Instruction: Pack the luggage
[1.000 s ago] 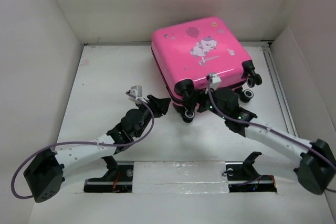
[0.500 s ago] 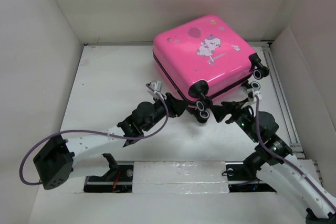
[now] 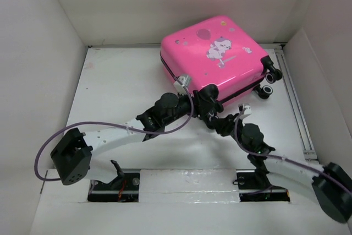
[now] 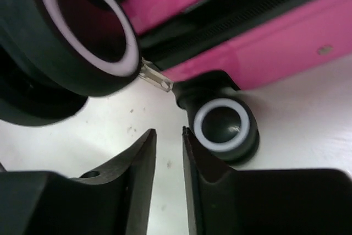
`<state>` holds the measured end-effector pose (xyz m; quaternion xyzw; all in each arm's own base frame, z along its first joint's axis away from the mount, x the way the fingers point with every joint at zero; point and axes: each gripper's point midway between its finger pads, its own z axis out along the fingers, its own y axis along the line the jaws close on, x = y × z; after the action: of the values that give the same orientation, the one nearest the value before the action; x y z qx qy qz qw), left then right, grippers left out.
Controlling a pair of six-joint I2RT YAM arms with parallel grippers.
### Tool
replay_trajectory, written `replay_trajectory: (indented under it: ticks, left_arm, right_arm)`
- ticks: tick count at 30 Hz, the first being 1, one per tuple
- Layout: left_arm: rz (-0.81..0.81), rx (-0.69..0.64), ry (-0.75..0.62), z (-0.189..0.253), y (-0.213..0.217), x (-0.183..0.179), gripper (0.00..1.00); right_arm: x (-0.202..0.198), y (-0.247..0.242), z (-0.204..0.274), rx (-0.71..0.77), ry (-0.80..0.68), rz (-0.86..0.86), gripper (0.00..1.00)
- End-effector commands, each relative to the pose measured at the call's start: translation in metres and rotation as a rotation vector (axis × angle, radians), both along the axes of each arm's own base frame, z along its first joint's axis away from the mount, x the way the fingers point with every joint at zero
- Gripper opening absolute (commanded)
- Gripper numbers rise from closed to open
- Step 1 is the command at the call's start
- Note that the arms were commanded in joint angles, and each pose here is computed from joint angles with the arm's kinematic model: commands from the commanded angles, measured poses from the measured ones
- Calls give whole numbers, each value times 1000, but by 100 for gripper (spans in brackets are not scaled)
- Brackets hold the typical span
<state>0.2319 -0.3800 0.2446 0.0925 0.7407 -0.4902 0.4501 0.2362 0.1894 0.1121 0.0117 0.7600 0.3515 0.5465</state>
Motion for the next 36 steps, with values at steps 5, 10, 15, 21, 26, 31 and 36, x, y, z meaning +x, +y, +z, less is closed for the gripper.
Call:
replay_trajectory:
  ticks: [5, 10, 15, 21, 26, 31, 36]
  left_arm:
    - [-57, 38, 3, 1, -10, -5, 47]
    - [-58, 51, 1, -2, -9, -5, 45]
    - [-40, 84, 10, -11, -9, 0, 43]
    - [-15, 87, 7, -11, -7, 4, 40]
    - [-4, 79, 0, -3, -8, 7, 38]
    - [28, 91, 3, -6, -5, 11, 35]
    - [28, 93, 4, -4, -5, 11, 35]
  right_arm:
    - [37, 17, 62, 125, -323, -119, 34]
    - [36, 23, 66, 162, -410, -146, 39]
    - [43, 25, 58, 109, -418, -220, 43]
    - [30, 29, 85, 103, -485, -267, 45]
    - [33, 22, 87, 77, -493, -319, 46]
    - [28, 28, 109, 107, -542, -303, 45]
    - [34, 26, 119, 83, -571, -341, 43]
